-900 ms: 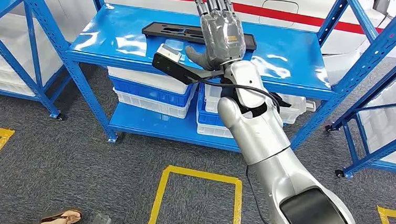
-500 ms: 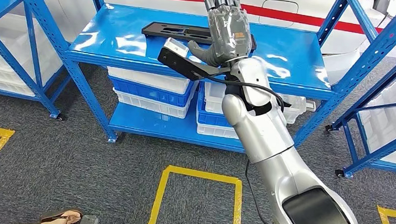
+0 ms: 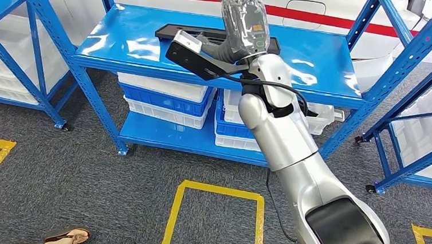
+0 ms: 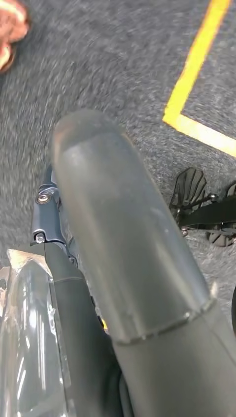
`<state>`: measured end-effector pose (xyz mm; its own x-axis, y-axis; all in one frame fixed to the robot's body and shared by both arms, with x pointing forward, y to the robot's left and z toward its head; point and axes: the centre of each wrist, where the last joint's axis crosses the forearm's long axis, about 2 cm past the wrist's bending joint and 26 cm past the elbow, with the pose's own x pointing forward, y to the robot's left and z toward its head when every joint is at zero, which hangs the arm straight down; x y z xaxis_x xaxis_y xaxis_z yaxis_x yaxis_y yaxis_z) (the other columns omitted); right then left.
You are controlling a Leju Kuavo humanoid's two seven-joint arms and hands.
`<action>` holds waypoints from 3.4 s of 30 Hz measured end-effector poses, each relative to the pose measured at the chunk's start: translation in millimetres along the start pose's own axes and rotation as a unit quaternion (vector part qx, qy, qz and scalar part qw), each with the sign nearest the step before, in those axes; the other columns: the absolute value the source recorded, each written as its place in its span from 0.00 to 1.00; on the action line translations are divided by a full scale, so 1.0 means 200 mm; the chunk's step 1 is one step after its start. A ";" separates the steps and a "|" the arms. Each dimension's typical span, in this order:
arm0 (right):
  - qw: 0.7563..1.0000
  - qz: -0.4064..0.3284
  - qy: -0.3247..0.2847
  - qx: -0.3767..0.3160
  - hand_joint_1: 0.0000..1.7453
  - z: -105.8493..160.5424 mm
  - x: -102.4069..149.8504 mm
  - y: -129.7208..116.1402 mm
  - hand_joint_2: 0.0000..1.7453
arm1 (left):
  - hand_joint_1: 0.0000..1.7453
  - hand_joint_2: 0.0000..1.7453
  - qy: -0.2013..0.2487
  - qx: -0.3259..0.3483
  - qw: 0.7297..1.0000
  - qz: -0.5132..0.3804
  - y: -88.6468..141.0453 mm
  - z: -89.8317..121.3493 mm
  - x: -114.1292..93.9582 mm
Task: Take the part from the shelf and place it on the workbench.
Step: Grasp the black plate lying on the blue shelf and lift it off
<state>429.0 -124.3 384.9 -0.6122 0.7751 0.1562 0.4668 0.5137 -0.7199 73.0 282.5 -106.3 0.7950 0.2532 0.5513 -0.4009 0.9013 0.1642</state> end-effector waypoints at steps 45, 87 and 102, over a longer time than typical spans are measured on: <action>0.999 -0.019 -0.021 0.030 0.00 -0.02 0.05 0.11 1.00 | 0.00 0.00 0.011 0.024 1.000 0.004 0.09 0.00 -0.04; 0.999 -0.018 0.002 0.026 0.00 0.03 -0.02 0.12 1.00 | 0.00 0.00 0.010 0.008 0.999 -0.051 0.10 0.00 -0.05; 0.999 -0.013 0.007 0.033 0.00 0.03 -0.01 0.09 1.00 | 0.00 0.00 0.008 0.000 0.997 -0.083 0.13 -0.01 -0.05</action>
<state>434.8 -118.5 368.7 -0.6141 0.7674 0.1843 0.4079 0.5085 -0.7583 56.4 304.2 -108.9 0.8572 0.1062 0.5040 -0.2633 0.9313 0.2515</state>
